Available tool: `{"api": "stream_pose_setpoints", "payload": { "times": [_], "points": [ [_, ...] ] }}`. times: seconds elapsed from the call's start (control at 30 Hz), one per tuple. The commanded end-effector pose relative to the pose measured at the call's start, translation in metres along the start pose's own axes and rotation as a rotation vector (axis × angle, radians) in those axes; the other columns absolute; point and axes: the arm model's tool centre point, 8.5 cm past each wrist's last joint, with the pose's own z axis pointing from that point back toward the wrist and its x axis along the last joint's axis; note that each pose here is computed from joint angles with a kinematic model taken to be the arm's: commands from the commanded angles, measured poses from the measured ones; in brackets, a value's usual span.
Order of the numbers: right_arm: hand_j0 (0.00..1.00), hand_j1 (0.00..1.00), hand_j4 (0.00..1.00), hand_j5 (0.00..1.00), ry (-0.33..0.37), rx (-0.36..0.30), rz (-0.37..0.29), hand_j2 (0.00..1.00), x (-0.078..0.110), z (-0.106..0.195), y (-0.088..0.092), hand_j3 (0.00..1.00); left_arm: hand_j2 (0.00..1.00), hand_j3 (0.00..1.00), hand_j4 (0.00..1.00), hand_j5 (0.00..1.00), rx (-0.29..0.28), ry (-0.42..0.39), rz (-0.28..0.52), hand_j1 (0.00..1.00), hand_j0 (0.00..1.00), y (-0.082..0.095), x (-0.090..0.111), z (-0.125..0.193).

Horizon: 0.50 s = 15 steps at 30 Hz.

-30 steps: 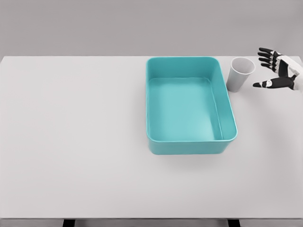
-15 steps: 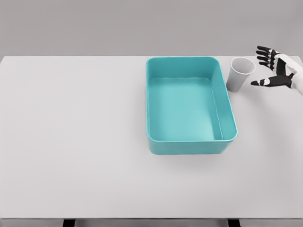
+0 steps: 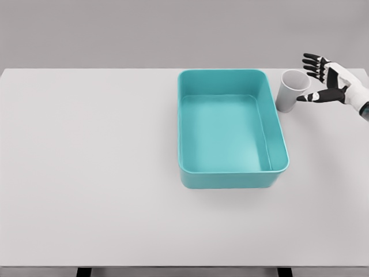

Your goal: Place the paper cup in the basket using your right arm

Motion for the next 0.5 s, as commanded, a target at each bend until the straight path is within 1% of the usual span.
{"api": "stream_pose_setpoints", "payload": {
  "times": [0.0,0.07,0.17,0.3,0.43,0.47],
  "points": [
    [1.00,1.00,1.00,1.00,-0.006,0.004,-0.007,1.00,0.0009,-0.0026,0.0031,1.00,1.00,1.00,1.00,1.00,0.000,0.001,0.000,1.00,1.00,0.0001,-0.0002,0.0000],
    [1.00,1.00,1.00,1.00,-0.005,0.009,-0.007,1.00,0.0002,-0.0045,0.0059,1.00,1.00,1.00,1.00,1.00,0.000,0.001,0.000,1.00,1.00,0.0001,-0.0002,0.0000],
    [1.00,1.00,1.00,1.00,0.003,0.011,0.004,1.00,-0.0004,-0.0040,0.0056,1.00,1.00,1.00,1.00,1.00,0.000,-0.001,0.000,1.00,1.00,0.0000,0.0003,0.0000],
    [1.00,1.00,1.00,1.00,0.020,0.005,-0.007,1.00,-0.0073,-0.0019,0.0052,1.00,1.00,1.00,1.00,1.00,0.000,-0.001,0.000,1.00,1.00,0.0000,0.0003,0.0000],
    [1.00,1.00,1.00,1.00,0.014,0.010,-0.008,1.00,-0.0055,-0.0046,0.0078,1.00,1.00,1.00,1.00,1.00,0.000,-0.001,0.000,1.00,1.00,0.0000,0.0003,0.0000],
    [1.00,1.00,1.00,1.00,0.006,0.010,-0.009,1.00,-0.0021,-0.0073,0.0082,1.00,1.00,1.00,1.00,1.00,0.000,-0.001,0.000,1.00,1.00,0.0000,0.0003,0.0000]
  ]
}}
